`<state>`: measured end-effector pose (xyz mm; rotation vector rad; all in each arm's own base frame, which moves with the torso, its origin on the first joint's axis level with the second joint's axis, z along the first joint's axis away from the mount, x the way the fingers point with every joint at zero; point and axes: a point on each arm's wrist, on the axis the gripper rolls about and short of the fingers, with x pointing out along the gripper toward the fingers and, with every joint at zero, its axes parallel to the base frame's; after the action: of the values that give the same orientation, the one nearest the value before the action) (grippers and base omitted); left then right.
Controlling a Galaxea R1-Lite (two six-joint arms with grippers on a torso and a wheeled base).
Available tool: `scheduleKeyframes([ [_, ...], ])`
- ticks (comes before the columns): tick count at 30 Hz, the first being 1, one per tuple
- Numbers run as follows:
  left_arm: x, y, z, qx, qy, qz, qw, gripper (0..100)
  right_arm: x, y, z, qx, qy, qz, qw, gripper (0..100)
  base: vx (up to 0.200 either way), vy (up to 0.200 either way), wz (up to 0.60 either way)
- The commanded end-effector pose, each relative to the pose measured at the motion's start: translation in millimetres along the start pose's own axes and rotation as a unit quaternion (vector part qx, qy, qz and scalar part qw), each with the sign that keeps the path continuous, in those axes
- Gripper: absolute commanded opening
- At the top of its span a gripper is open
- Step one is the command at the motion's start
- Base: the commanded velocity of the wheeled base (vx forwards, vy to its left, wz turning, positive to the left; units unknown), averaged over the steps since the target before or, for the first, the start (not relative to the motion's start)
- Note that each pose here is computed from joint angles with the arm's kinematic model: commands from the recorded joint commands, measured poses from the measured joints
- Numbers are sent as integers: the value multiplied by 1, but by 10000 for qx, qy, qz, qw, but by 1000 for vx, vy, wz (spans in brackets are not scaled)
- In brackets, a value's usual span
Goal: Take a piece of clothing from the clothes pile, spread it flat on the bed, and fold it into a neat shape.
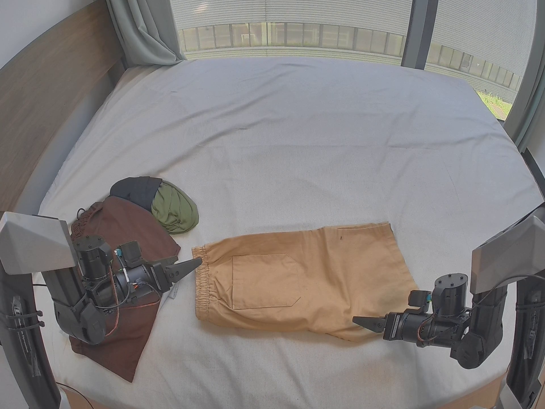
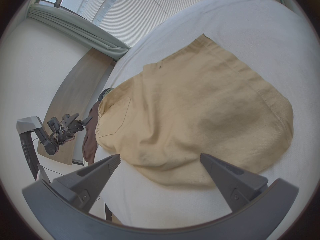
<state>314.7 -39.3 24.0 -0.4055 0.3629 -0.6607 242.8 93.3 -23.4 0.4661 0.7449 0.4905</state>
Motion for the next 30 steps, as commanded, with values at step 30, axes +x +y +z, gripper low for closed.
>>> scheduleKeyframes([
  [30, 15, 8, -38, -1140, 583, 54, 9917, 100, -26, 39, 31, -444, -782, 625, 9940, 100, 0, 0, 0],
])
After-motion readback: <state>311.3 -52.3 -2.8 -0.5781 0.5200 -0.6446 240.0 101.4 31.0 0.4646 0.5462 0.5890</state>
